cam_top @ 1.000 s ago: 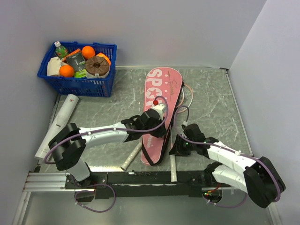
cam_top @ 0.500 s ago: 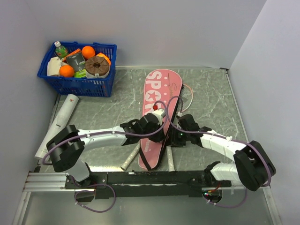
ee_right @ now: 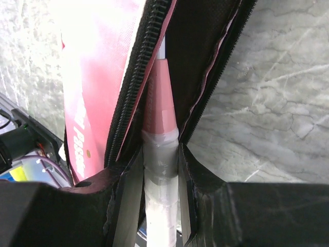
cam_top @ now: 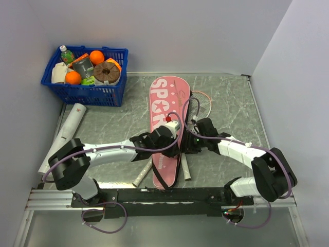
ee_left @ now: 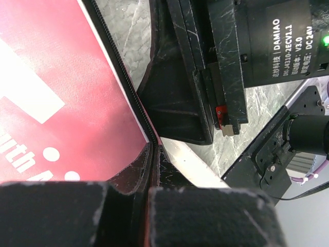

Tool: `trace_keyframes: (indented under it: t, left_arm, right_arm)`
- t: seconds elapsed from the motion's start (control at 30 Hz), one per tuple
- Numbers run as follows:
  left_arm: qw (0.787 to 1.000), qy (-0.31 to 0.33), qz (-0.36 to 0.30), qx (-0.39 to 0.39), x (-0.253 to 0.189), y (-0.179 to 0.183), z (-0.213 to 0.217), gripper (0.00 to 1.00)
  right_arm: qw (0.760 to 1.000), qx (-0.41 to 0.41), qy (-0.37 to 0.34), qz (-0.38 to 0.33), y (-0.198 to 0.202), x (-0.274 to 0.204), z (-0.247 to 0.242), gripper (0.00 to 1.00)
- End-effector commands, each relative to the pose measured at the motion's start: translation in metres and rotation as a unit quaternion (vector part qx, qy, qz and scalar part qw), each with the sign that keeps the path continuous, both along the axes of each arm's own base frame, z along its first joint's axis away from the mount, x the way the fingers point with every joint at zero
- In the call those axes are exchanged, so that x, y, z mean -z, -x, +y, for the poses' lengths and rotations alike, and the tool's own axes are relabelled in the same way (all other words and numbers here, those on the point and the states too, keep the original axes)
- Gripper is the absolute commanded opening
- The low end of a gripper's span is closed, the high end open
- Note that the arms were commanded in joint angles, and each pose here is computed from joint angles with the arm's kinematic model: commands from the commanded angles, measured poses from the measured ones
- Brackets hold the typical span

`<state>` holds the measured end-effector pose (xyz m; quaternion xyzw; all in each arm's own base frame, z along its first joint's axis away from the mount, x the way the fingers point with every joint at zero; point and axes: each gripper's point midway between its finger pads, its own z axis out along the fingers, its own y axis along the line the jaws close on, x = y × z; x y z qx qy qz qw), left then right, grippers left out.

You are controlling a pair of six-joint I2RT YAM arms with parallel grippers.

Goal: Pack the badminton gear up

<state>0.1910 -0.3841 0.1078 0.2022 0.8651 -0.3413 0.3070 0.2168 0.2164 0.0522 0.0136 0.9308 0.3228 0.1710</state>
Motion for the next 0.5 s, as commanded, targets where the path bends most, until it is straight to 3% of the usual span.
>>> trace_keyframes:
  t: [0.0, 0.2, 0.47]
  left_arm:
    - [0.999, 0.03, -0.001, 0.027, -0.012, 0.011, -0.012, 0.01]
    - [0.999, 0.016, -0.025, 0.018, -0.022, 0.002, -0.007, 0.01]
    - [0.999, -0.004, -0.043, -0.006, -0.031, -0.007, 0.016, 0.01]
  right_arm:
    - [0.994, -0.008, -0.057, -0.093, -0.04, -0.043, 0.022, 0.28]
    - [0.996, -0.01, -0.045, -0.079, -0.022, -0.031, 0.012, 0.5]
    - [0.996, -0.001, -0.017, -0.093, -0.006, -0.04, -0.008, 0.56]
